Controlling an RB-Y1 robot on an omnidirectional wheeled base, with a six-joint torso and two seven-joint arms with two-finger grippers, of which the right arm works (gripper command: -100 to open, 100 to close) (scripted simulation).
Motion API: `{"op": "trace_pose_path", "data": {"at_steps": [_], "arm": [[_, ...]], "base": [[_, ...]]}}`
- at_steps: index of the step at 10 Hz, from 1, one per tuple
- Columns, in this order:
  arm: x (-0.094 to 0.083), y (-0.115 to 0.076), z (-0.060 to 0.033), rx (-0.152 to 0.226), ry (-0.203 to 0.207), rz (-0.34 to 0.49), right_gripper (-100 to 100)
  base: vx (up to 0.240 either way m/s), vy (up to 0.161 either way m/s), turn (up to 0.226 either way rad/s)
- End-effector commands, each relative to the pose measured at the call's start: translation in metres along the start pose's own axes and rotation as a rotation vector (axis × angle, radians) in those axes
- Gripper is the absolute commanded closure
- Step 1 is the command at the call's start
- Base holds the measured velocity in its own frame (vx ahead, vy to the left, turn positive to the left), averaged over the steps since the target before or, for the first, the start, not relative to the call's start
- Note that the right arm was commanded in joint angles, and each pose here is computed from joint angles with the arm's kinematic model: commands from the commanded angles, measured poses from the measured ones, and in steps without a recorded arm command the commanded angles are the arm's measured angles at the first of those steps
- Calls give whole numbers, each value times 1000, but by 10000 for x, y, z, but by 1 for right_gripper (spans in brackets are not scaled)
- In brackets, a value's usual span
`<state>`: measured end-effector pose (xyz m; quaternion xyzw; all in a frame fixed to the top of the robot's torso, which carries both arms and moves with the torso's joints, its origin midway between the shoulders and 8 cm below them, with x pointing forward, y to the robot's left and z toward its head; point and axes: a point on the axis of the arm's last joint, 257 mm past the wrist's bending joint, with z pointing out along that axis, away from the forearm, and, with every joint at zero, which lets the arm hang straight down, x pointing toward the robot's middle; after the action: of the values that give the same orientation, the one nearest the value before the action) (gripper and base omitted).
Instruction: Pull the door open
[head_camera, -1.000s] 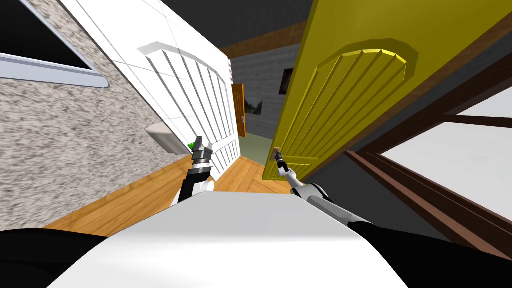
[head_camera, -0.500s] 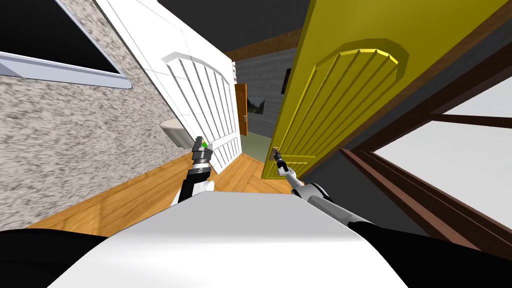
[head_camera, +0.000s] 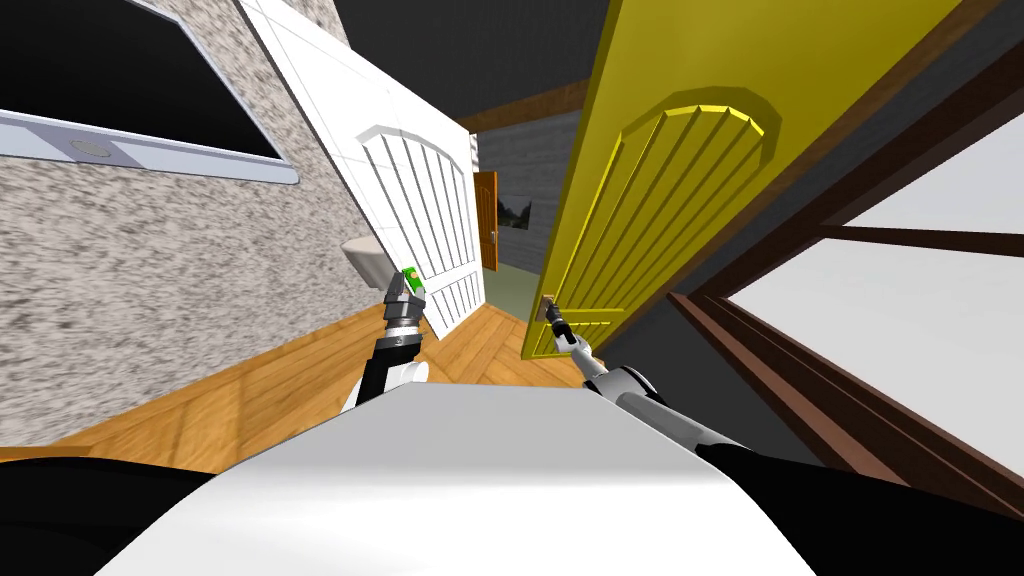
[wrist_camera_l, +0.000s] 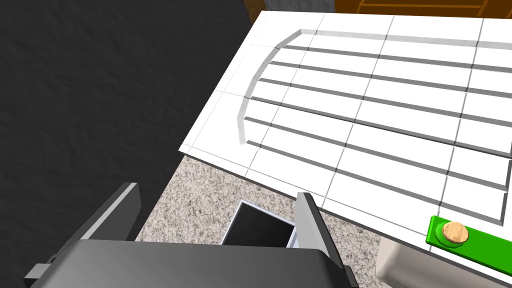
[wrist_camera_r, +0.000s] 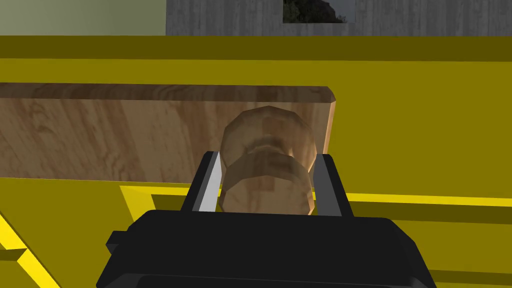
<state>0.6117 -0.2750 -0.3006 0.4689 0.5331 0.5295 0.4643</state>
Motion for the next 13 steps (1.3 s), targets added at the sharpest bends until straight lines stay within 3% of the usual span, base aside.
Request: {"op": "trace_pose_path", "data": {"at_steps": [1,8,10,13], "arm": [[87,21,-3,-5,35,-2,100],[441,45,-59,-9,171,-3,100],[493,25,-67,-6,180,-2,100],[503,55,-226,-24,257,-13,100]], "base": [[-155,-47,10],[-174,-130,19],[-106,-91,17],[-31,-7,-93]]}}
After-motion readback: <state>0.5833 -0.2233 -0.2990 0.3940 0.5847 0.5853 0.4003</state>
